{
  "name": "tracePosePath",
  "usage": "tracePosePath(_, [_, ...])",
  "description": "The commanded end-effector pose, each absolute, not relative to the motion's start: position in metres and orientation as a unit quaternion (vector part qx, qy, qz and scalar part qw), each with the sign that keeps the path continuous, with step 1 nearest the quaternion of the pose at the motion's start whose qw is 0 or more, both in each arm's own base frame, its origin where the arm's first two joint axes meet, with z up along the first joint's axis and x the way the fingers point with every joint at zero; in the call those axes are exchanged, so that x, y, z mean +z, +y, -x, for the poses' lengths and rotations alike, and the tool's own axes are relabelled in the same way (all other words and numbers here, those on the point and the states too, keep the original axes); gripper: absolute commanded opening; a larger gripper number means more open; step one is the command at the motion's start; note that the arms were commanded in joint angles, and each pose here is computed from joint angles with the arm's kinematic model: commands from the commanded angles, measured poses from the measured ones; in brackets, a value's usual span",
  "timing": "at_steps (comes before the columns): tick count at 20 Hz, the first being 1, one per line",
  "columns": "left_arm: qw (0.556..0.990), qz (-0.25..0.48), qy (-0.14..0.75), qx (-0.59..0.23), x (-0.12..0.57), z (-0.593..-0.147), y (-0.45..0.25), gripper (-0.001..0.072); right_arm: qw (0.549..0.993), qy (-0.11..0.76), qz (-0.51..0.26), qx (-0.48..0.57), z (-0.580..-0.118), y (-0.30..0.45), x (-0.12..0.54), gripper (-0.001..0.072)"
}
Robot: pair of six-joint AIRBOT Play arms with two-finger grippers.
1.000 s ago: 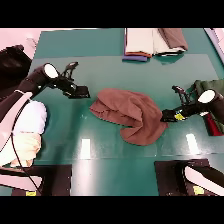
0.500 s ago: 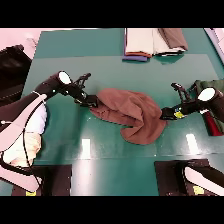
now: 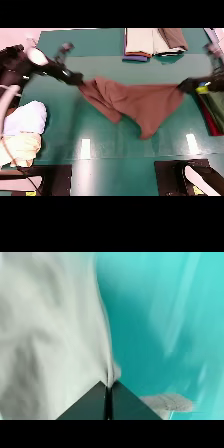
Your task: Fold the shirts.
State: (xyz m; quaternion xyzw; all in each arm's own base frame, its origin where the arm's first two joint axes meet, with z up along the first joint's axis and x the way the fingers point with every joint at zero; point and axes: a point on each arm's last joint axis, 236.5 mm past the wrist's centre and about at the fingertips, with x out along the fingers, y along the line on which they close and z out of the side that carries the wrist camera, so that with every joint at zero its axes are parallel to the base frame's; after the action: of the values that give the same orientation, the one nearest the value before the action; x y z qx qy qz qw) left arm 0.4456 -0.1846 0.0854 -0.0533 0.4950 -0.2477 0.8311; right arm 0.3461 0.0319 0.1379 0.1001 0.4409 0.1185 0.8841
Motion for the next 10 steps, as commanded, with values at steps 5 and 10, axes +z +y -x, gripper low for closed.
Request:
tracePosePath(5, [0.975,-0.031,0.153,-0.157,0.386,-0.388,-0.096,0.0020,0.982,0.181,-0.031,0.050,-0.303,-0.002,0.359,0.0016])
tracePosePath(10, [0.987,-0.032,-0.021,-0.154,0.515,-0.267,-0.079,0.0020,0.997,0.079,0.012,0.017,-0.256,-0.002,0.447,0.0015])
